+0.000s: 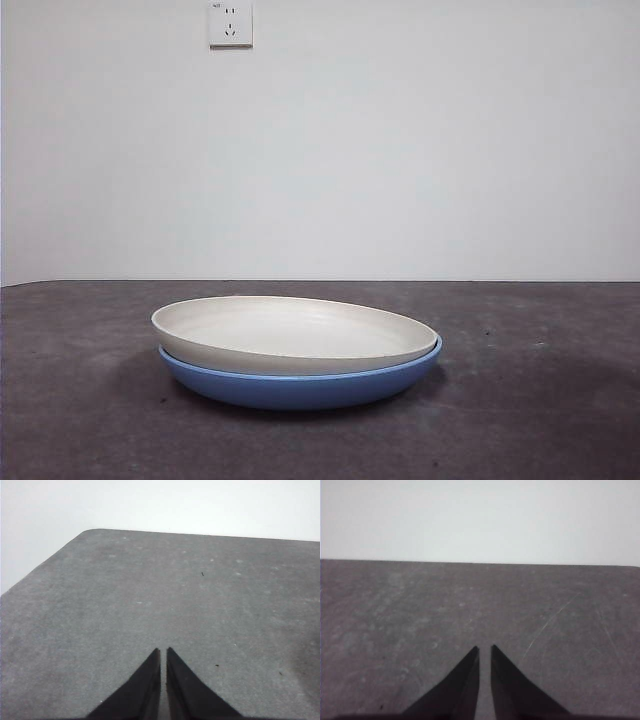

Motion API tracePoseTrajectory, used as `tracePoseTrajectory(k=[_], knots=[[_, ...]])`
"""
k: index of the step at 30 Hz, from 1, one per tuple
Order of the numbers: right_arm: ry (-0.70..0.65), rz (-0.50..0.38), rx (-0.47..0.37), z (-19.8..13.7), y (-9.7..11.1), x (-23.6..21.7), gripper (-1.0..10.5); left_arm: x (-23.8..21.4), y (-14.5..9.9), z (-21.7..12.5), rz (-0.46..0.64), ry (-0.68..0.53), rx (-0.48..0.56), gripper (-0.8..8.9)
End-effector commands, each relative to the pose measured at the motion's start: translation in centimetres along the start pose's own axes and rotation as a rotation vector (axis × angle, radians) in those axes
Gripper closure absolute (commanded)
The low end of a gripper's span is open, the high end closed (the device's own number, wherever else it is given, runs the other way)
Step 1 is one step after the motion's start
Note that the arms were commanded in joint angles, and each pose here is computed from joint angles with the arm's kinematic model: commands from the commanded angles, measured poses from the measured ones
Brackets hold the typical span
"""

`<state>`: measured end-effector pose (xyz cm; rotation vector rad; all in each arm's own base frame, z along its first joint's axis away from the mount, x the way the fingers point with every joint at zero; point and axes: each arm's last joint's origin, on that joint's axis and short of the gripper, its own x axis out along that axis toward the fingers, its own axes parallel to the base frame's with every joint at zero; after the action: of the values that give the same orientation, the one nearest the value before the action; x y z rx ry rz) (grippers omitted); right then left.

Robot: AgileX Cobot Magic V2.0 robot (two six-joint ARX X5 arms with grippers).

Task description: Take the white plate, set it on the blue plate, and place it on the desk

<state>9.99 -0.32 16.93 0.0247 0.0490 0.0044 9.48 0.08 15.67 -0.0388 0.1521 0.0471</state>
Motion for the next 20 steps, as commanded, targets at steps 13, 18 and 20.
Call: tracePoseTrajectory(k=[13,18,20], knots=[[0.124,-0.006,-0.035,-2.0,0.0,-0.3,9.1,0.2,0.0,-0.7,0.004,0.022,0.002,7.93],[0.125,-0.026,-0.041,-2.0,-0.1,-0.3,9.1,0.2,0.0,-0.7,0.004,0.022,0.002,7.93],[0.124,-0.025,-0.04,-2.0,-0.1,-0.3,9.1,0.2,0.0,-0.7,0.004,0.022,0.002,7.93]])
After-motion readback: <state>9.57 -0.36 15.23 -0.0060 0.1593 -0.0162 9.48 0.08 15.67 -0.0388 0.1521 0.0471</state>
